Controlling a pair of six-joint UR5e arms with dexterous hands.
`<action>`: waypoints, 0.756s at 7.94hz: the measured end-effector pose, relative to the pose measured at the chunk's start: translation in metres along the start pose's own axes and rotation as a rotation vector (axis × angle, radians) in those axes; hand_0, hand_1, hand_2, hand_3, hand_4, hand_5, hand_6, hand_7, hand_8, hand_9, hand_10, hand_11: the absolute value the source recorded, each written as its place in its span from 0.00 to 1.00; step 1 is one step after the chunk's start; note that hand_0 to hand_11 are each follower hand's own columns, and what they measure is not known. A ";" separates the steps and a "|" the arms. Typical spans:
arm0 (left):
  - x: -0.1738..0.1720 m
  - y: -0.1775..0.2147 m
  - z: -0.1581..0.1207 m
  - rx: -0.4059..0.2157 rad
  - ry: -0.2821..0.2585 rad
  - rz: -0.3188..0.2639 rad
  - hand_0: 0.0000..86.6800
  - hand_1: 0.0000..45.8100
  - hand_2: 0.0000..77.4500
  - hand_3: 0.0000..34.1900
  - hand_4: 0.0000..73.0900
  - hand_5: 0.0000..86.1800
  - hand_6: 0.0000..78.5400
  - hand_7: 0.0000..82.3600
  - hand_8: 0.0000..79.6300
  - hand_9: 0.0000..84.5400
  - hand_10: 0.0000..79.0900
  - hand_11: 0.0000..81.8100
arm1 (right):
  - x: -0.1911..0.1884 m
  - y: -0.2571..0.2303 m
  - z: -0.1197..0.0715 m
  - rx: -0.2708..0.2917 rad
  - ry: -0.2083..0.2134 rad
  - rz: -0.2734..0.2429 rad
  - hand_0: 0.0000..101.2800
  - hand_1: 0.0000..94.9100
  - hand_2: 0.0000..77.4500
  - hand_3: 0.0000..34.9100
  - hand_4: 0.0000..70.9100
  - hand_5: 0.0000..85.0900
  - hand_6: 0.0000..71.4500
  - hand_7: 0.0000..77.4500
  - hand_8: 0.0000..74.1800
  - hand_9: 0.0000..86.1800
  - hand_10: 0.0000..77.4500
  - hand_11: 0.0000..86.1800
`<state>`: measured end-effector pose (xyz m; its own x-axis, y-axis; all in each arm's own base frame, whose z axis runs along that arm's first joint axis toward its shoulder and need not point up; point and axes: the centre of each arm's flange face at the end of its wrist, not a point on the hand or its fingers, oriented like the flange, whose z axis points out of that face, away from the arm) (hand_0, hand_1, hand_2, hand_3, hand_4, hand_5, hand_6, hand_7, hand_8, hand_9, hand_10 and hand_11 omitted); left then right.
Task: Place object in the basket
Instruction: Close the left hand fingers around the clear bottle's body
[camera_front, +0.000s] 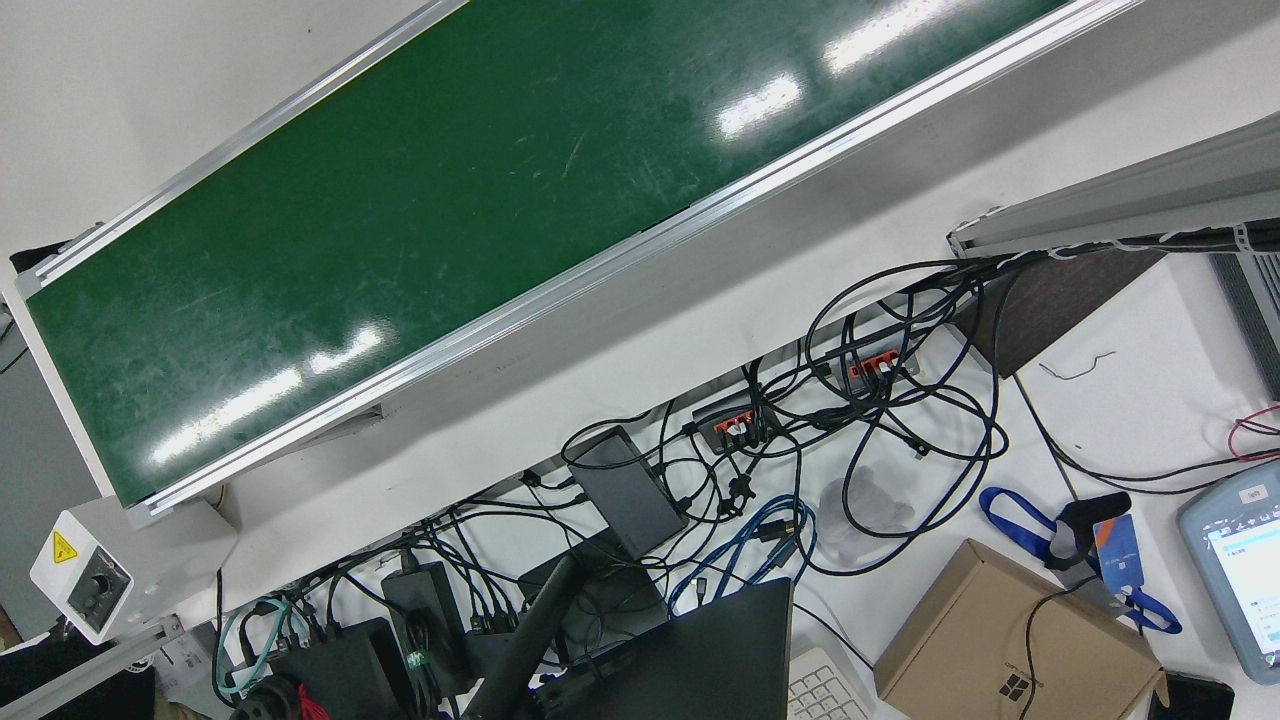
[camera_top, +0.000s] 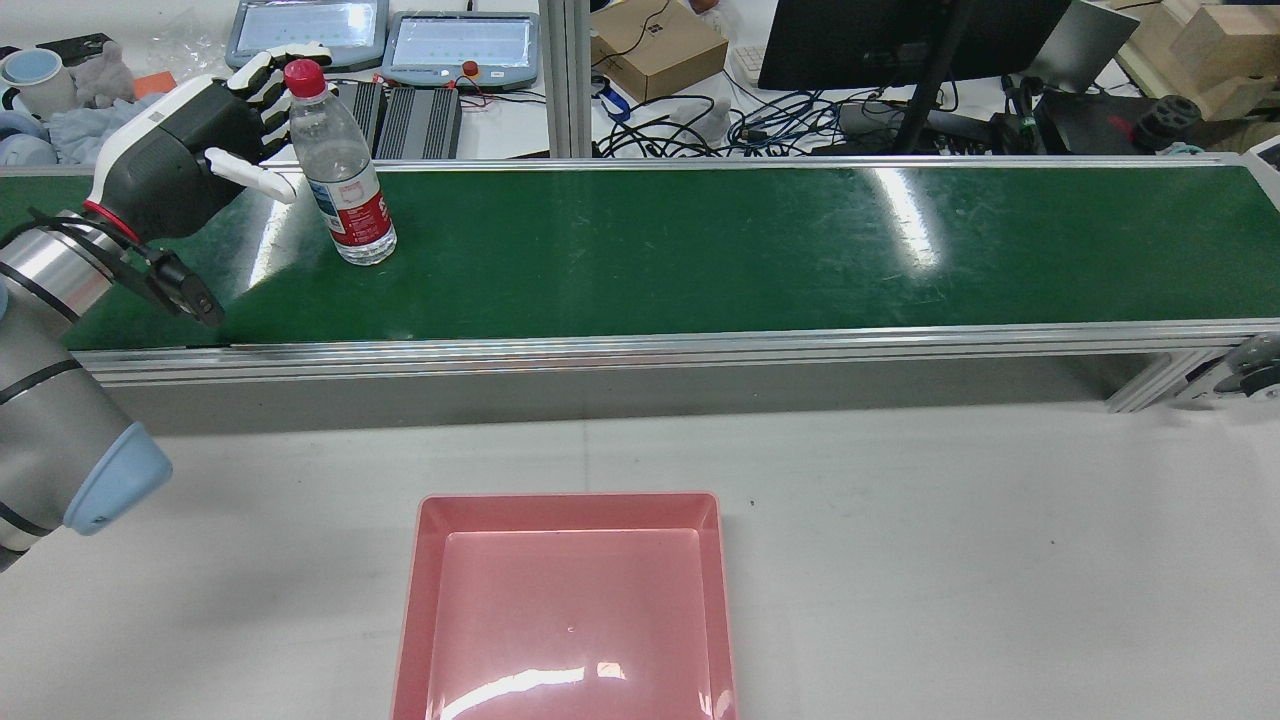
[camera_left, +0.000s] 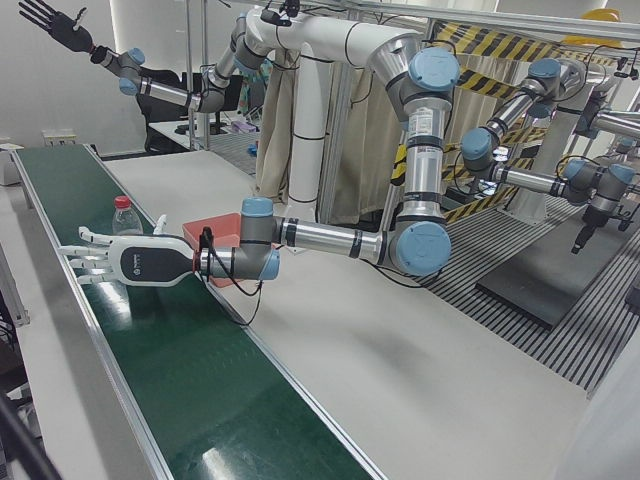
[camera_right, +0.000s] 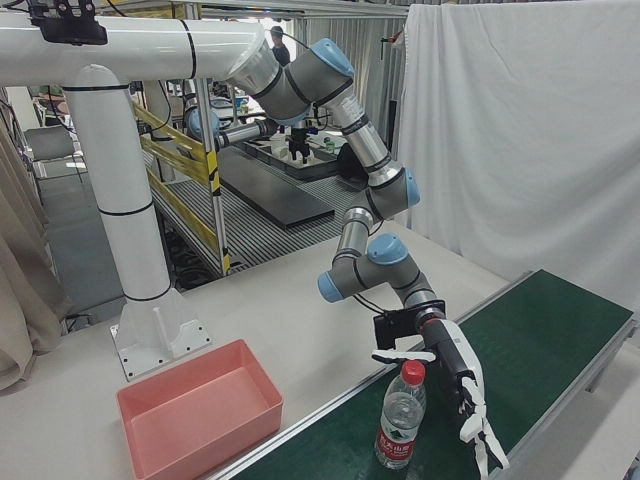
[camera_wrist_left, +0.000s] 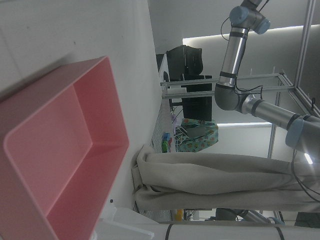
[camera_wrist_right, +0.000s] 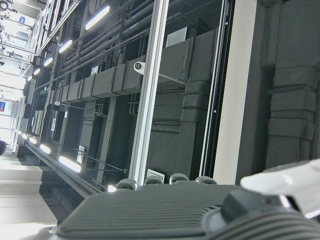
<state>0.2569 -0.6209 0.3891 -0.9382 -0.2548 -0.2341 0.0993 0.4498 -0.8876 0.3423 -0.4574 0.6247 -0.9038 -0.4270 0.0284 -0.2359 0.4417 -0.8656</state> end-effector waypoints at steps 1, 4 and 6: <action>-0.001 0.003 0.003 -0.003 -0.001 0.000 0.65 0.12 0.00 0.32 0.10 0.36 0.06 0.05 0.14 0.15 0.07 0.11 | 0.000 0.000 0.000 0.000 0.000 0.000 0.00 0.00 0.01 0.00 0.01 0.00 0.00 0.01 0.00 0.00 0.00 0.00; -0.011 0.007 0.005 -0.005 -0.014 -0.001 0.64 0.12 0.00 0.29 0.10 0.37 0.06 0.05 0.15 0.15 0.07 0.11 | 0.000 0.000 0.000 0.000 0.000 0.000 0.00 0.00 0.01 0.00 0.01 0.00 0.00 0.01 0.00 0.00 0.00 0.00; -0.016 0.007 0.003 -0.004 -0.023 0.004 0.64 0.12 0.00 0.29 0.10 0.37 0.06 0.05 0.15 0.15 0.07 0.11 | 0.000 0.000 0.000 0.000 0.000 0.000 0.00 0.00 0.01 0.00 0.01 0.00 0.00 0.01 0.00 0.00 0.00 0.00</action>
<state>0.2734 -0.6162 0.3851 -0.9299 -0.2728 -0.2466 0.1016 0.4540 -0.8852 0.3423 -0.4574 0.6247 -0.9038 -0.4271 0.0284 -0.2359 0.4417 -0.8656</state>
